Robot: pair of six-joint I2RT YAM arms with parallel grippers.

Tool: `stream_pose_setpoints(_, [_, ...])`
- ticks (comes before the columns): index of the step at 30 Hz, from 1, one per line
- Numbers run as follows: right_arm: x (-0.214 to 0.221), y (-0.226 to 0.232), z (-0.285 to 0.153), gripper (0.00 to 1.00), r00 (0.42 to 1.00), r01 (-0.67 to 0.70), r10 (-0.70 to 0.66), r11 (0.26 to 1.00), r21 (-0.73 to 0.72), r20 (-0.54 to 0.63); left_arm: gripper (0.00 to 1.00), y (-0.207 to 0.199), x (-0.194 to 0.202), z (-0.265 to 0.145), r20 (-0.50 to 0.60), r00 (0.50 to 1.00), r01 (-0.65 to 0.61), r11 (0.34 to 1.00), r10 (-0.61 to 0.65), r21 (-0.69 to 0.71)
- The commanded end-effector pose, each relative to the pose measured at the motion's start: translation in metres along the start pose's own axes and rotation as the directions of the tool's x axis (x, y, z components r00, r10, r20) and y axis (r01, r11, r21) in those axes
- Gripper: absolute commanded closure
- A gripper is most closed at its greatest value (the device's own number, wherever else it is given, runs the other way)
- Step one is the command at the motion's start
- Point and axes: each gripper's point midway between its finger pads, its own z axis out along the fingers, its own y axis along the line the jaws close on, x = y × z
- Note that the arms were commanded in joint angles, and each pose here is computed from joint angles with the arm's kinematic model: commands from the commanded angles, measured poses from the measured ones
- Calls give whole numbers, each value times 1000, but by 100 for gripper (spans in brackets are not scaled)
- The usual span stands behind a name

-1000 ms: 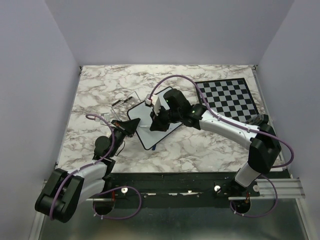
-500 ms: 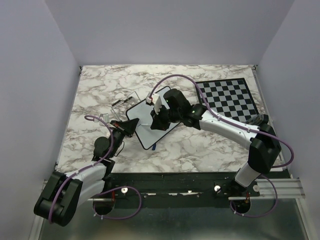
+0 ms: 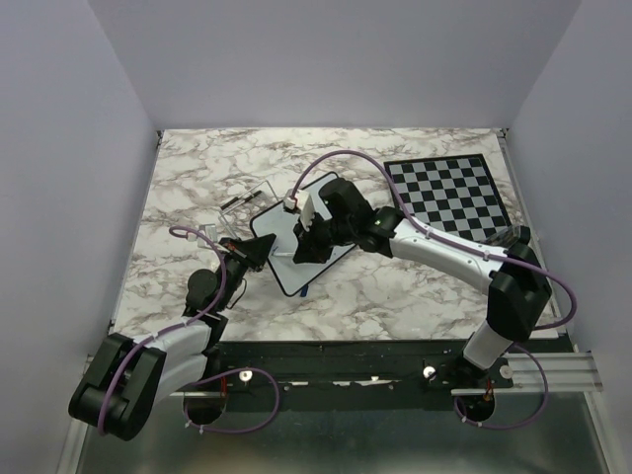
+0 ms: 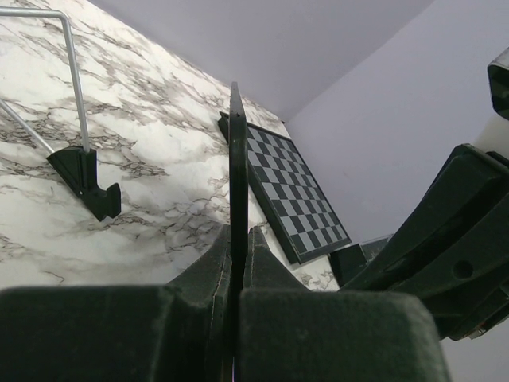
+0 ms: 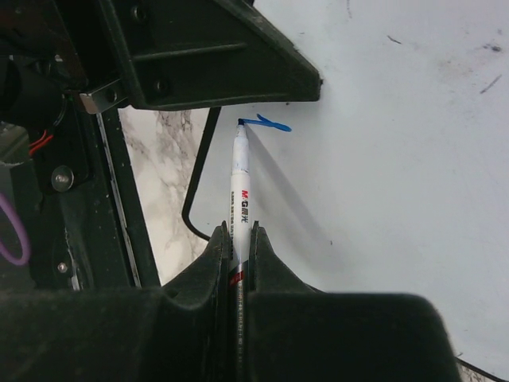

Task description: Write a sentence on the whiteboard

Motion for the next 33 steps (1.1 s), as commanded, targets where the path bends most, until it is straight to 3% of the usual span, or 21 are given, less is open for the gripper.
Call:
stream_pose_setpoints(1, [-1, 11, 9, 100, 999, 29, -30, 998, -62, -13, 100, -25, -10, -16, 66, 998, 12, 992, -20, 126])
stream_pose_setpoints(20, [36, -12, 7, 100, 992, 29, -22, 998, 50, -127, 100, -25, -15, -19, 79, 996, -36, 994, 27, 108])
stream_pose_setpoints(25, [26, -34, -1, 100, 994, 7, 7, 991, 134, -105, 100, -24, -13, -19, 72, 997, -44, 993, 37, 109])
stream_pose_setpoints(33, [-8, -33, -22, 100, 999, 36, -34, 991, 129, -16, 100, -19, -3, -18, 32, 995, -100, 989, 97, 111])
